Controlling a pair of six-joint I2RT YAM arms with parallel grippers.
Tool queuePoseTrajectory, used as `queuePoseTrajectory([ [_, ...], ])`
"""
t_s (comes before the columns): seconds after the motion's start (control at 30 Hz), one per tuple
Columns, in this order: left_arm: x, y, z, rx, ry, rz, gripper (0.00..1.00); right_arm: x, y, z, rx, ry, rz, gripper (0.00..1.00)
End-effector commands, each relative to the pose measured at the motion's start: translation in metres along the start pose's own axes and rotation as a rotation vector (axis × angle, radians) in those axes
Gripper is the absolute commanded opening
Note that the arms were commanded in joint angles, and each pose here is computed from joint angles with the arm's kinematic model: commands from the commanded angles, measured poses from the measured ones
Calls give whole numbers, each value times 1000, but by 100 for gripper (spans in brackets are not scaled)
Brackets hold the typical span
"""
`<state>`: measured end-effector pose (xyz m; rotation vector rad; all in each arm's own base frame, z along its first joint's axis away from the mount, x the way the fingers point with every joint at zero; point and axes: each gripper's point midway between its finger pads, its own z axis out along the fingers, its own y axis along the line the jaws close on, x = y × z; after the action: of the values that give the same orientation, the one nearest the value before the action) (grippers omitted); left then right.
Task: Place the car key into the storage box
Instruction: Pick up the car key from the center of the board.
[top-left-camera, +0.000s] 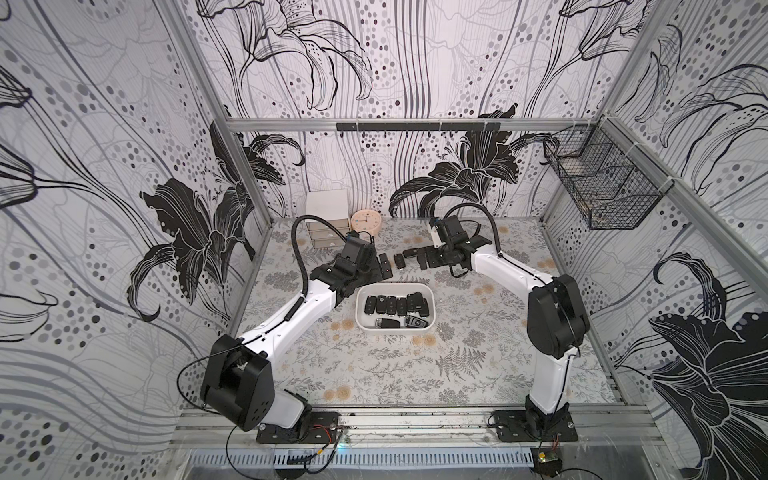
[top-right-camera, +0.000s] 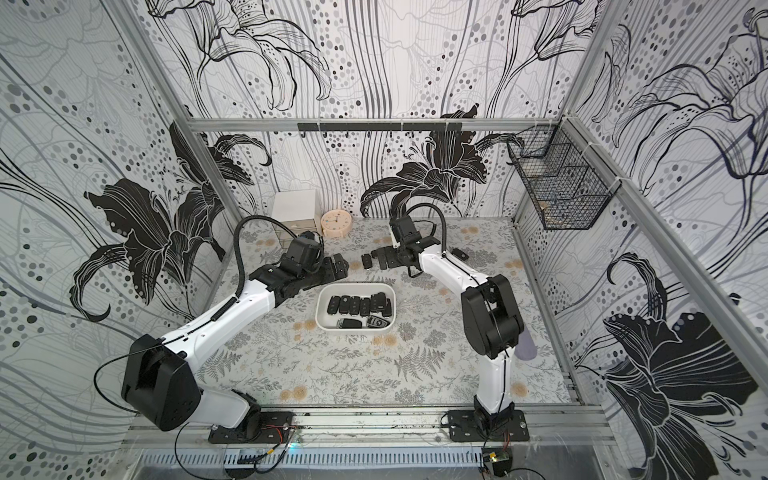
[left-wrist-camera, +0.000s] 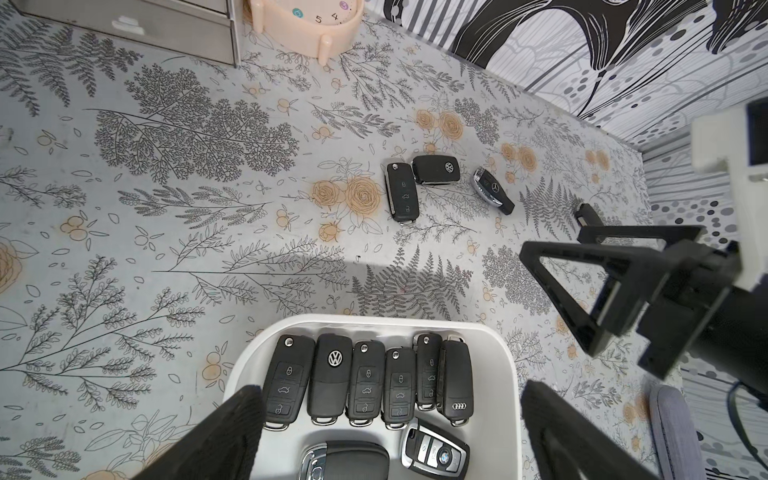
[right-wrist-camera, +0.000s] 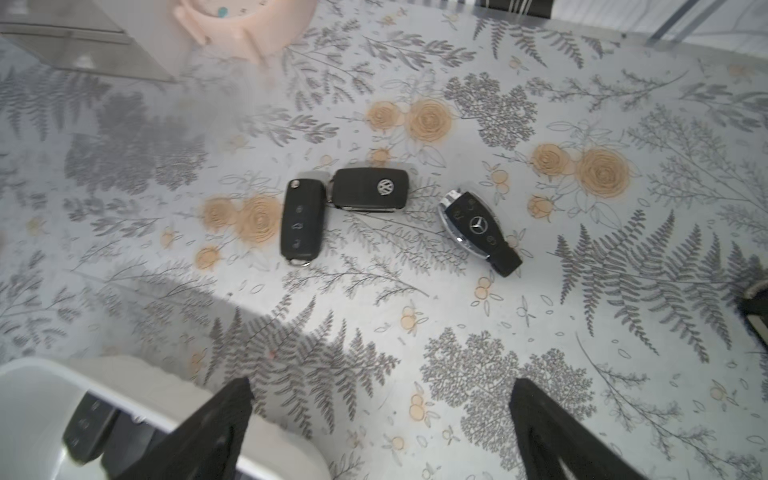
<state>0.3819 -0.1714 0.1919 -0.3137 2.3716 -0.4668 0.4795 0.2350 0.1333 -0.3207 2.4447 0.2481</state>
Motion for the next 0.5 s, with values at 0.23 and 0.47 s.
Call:
queuePoseTrajectory([
  [0.23,-17,-12,0,29,-21,17,99,-12,-41,58,68,58,89,100],
  [0.47,-24,-14,-5,26,-34,16,99,-7,-45,97,69,112,60,100],
])
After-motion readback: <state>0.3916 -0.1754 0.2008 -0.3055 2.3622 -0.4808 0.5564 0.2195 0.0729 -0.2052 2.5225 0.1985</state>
